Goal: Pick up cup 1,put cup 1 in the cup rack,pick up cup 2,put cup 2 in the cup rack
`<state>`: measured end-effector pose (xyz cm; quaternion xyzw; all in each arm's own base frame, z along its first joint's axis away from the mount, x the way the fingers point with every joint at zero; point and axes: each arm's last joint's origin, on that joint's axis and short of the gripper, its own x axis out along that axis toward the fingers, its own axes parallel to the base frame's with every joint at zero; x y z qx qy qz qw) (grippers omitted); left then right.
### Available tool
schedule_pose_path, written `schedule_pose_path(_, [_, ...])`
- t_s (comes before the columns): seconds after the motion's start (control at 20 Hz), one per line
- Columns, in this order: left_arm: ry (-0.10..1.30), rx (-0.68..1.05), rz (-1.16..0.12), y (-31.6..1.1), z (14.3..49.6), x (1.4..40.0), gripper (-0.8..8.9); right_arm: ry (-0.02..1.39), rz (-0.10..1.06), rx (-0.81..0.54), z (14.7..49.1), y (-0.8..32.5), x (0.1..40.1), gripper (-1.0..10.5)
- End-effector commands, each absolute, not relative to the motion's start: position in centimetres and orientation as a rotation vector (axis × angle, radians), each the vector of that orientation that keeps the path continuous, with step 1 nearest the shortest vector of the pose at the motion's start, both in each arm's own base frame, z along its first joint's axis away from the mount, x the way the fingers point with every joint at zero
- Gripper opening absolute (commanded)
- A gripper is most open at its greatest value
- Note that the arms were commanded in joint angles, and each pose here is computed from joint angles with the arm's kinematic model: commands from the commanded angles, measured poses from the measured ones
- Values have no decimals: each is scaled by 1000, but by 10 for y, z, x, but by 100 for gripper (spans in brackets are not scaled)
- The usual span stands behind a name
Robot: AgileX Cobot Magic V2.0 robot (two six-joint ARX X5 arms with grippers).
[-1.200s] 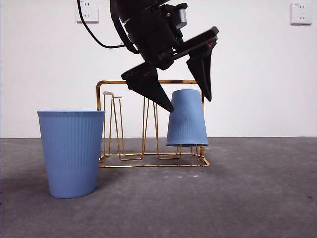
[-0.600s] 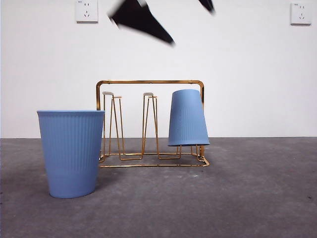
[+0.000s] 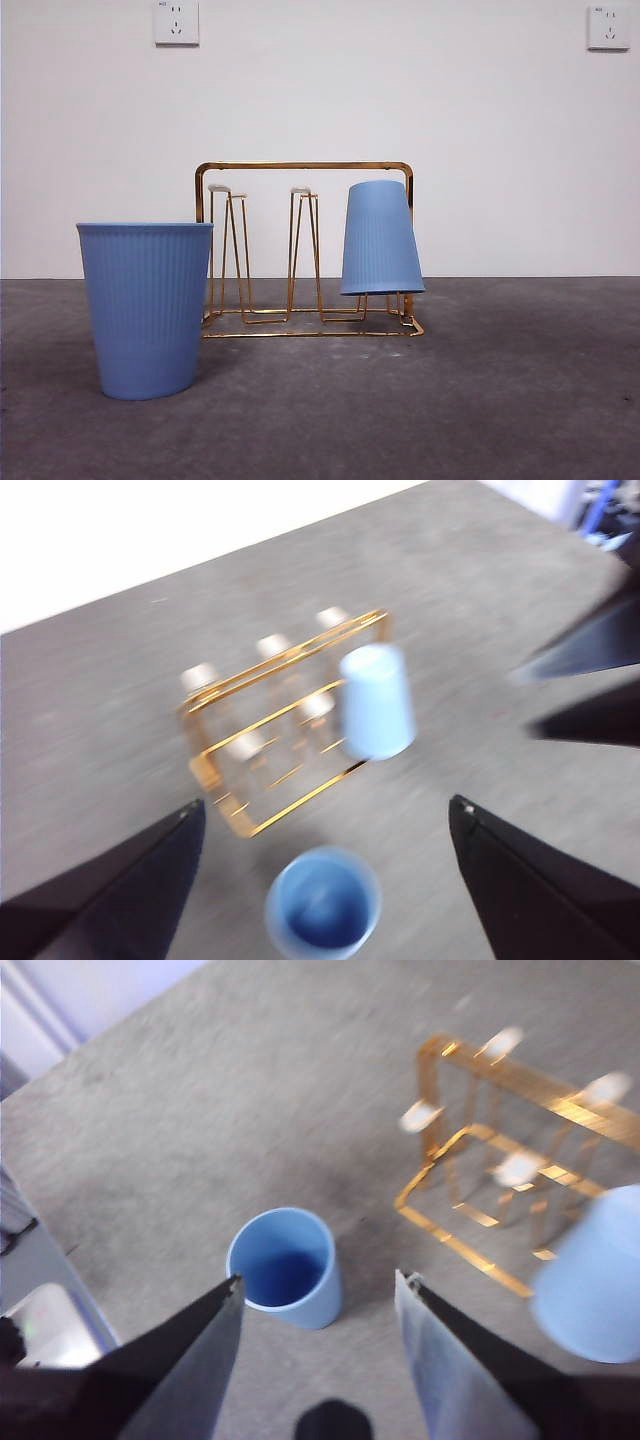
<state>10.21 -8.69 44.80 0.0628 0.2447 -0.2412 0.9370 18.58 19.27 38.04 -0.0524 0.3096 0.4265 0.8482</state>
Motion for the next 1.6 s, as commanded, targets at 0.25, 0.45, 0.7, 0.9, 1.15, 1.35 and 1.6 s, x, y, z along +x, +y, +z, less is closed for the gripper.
schedule_pose_path(0.25, [516, 167, -440, -56, 445, 71, 408, 911, 903, -48, 303, 249, 237, 385])
schedule_pose_path(0.45, [519, 166, -439, -47, 432, 62, 408, 967, 902, -28, 273, 269, 250, 383])
schedule_pose_path(0.7, [542, 158, -438, -48, 410, 63, 408, 977, 879, -49, 253, 291, 250, 382])
schedule_pose_path(0.9, [527, 148, -447, -49, 411, 63, 408, 1018, 839, -83, 237, 304, 256, 377])
schedule_pose_path(1.15, [527, 138, -448, -49, 411, 63, 408, 1042, 802, -110, 222, 311, 263, 181])
schedule_pose_path(1.35, [502, 84, -521, -52, 415, 63, 408, 1075, 825, -118, 210, 314, 264, 23])
schedule_pose_path(1.6, [449, 9, -594, -56, 422, 64, 409, 1048, 858, -126, 214, 315, 264, -13])
